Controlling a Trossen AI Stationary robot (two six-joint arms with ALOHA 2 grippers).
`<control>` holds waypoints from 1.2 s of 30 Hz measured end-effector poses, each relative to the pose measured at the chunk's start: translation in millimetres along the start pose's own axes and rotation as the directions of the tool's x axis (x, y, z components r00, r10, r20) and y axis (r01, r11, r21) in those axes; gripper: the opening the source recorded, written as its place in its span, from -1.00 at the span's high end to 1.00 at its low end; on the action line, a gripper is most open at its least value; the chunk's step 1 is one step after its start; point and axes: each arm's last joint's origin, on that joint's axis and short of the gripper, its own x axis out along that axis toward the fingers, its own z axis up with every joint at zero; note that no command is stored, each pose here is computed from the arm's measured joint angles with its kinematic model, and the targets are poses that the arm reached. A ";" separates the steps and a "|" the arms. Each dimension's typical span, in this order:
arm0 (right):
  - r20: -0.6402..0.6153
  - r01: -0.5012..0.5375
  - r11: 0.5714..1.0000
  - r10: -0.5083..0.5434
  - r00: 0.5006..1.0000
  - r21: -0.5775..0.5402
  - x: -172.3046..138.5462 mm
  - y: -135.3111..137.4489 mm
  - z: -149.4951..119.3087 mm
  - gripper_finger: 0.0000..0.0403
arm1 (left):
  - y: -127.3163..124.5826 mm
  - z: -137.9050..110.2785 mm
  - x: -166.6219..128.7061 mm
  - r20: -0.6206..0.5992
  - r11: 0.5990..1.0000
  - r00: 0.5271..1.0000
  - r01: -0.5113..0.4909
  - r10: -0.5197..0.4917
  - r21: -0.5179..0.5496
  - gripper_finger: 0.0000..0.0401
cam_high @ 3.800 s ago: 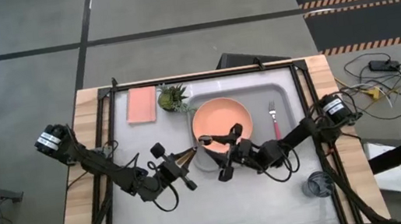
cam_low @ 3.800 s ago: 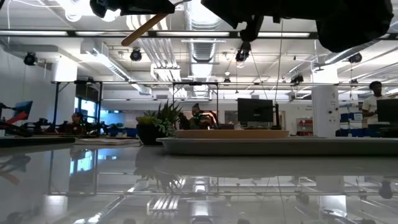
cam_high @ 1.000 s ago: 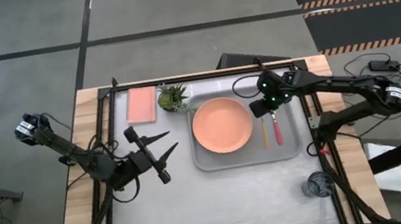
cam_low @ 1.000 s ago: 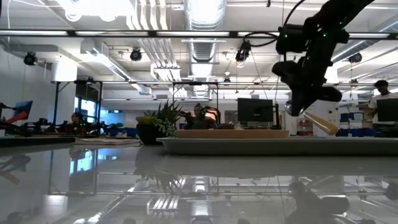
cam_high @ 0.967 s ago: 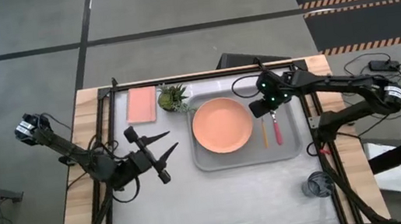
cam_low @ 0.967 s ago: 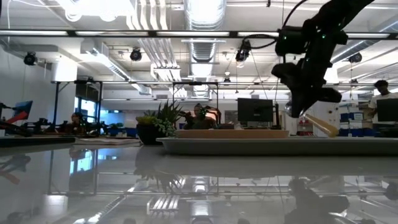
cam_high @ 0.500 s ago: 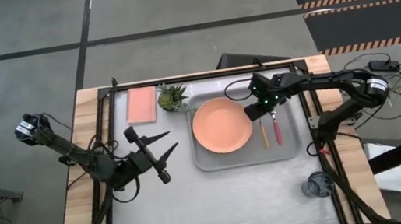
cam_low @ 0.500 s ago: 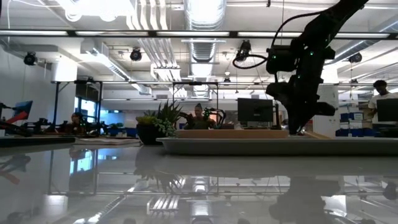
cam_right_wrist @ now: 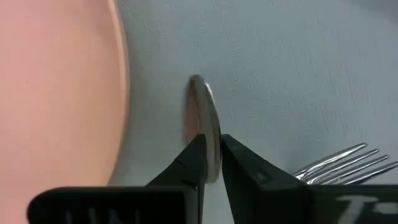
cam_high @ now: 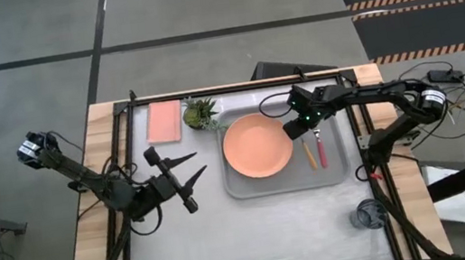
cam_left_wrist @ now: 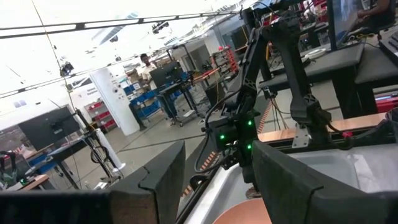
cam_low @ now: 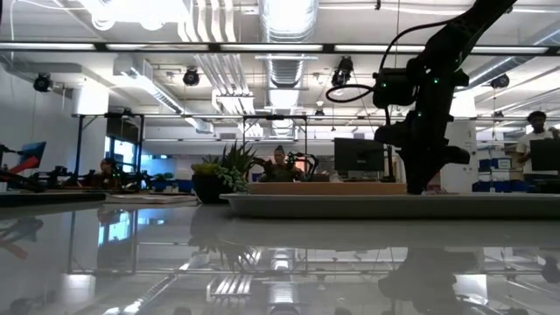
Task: Pick and place plate/cup/fork/spoon on tray
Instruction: Put the orange spoon on the gray tray, then adjust the spoon and fork
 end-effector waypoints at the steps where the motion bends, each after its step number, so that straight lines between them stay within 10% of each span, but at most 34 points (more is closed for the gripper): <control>1: 0.001 -0.001 1.000 0.001 1.000 0.000 -0.1 0.1 0.0 0.81 | 0.0 0.0 0.0 0.000 1.000 1.000 0.000 0.000 0.000 0.16; 36: -0.104 -0.006 0.994 -0.006 0.995 -0.108 -30.7 32.6 -52.9 0.81 | -0.2 -0.1 0.1 0.000 1.000 1.000 0.000 0.000 -0.004 0.16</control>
